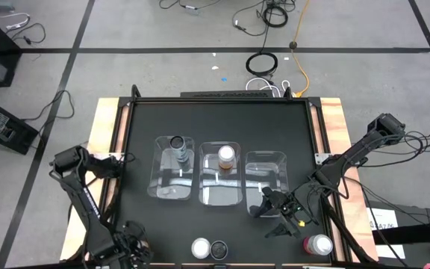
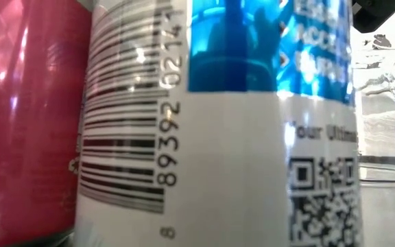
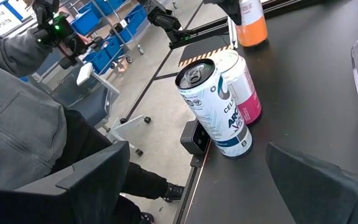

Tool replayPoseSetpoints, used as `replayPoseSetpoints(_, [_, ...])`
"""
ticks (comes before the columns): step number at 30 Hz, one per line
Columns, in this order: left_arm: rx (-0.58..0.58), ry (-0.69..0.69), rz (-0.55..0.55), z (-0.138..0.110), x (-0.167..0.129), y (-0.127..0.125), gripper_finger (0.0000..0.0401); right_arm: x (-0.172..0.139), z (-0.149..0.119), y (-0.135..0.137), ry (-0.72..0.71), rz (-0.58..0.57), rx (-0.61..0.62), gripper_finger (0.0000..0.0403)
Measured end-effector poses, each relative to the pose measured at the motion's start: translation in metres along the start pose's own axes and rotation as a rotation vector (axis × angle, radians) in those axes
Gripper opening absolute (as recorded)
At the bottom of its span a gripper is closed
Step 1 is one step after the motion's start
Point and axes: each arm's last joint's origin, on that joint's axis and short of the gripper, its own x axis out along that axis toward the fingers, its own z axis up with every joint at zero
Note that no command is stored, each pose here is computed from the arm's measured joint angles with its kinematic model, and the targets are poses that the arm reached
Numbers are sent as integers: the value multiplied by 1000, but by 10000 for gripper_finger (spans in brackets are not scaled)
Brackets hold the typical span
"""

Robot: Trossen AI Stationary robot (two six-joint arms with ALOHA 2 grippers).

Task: Sort soda cans
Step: Put the orange soda can into the middle transparent bin

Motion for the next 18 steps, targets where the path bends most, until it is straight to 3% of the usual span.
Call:
replayPoseSetpoints(8, [41, -8, -97, 24, -42, 6, 321, 0, 0, 0, -2, -3, 0, 370])
replayPoseSetpoints(18, [216, -140, -327, 92, -112, 16, 323, 0, 1, -2, -52, -77, 3, 370])
